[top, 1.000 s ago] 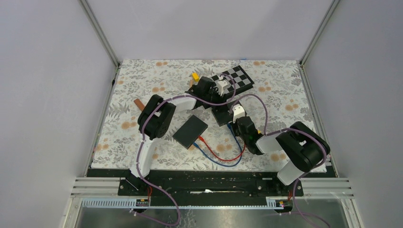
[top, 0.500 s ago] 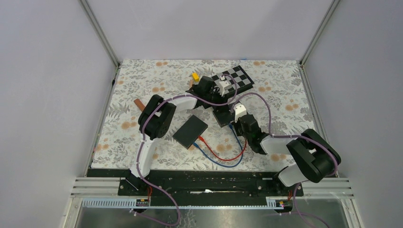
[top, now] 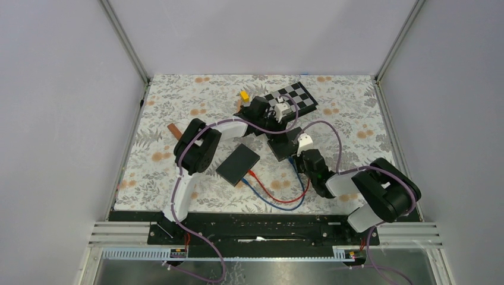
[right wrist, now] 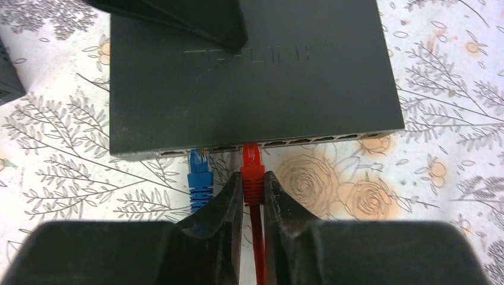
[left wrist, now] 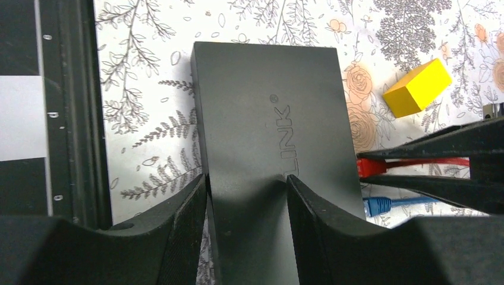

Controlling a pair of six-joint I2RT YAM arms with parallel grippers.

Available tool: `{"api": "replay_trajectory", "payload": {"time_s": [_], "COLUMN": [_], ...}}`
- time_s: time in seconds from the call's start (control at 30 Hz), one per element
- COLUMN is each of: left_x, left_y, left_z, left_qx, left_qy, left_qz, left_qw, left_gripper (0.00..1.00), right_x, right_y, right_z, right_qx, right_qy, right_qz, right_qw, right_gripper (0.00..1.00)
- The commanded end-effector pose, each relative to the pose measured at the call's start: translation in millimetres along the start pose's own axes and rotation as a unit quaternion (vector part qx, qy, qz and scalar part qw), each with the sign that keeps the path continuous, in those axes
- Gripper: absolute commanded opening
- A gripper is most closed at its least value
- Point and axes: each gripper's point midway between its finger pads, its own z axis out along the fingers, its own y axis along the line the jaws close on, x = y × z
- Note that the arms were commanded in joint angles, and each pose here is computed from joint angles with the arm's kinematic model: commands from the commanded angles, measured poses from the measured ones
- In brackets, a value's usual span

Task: Insert the plug into the switch port
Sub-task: Reset both arms

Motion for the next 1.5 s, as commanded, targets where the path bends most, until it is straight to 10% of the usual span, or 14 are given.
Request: {"api": "replay_trajectory", "payload": {"time_s": [0.0, 0.57, 0.93, 1.2, 1.47], "left_x": [124.5, 39.1, -54.8, -104.1, -36.9], "left_y": [-119.5, -7.1, 2.5, -9.5, -55.7], "left_z": [10.7, -15.8, -65.3, -171.8, -275.7], "left_qx": [0.161, -0.034, -0.113, -0.247, -0.356], "left_qy": [0.200, 0.035, -0.069, -0.188, -0.149], "left_qz": [-0.194, -0.199, -0.136, -0.212, -0.295], "left_qw": [0.947, 0.979, 0.982, 0.927, 0.874], "left_gripper": [0.52, 0.62, 0.69, 0.74, 0.90], "right_x": [-74.3, -32.2, -71.5, -87.5, -44.3], "right_y": [-36.2, -9.0, -17.9, 14.4, 48.5], "right_z": [-5.9, -24.5, -49.0, -80.9, -122.1], "right_qx": [0.090, 0.018, 0.028, -0.049, -0.104], "right_qy": [-0.116, 0.007, -0.034, 0.066, 0.220], "right_qz": [0.084, 0.093, 0.113, 0.166, 0.244], "right_qw": [0.986, 0.995, 0.993, 0.983, 0.939], "right_gripper": [0.23, 0.38, 0.46, 0.64, 0.99]}}
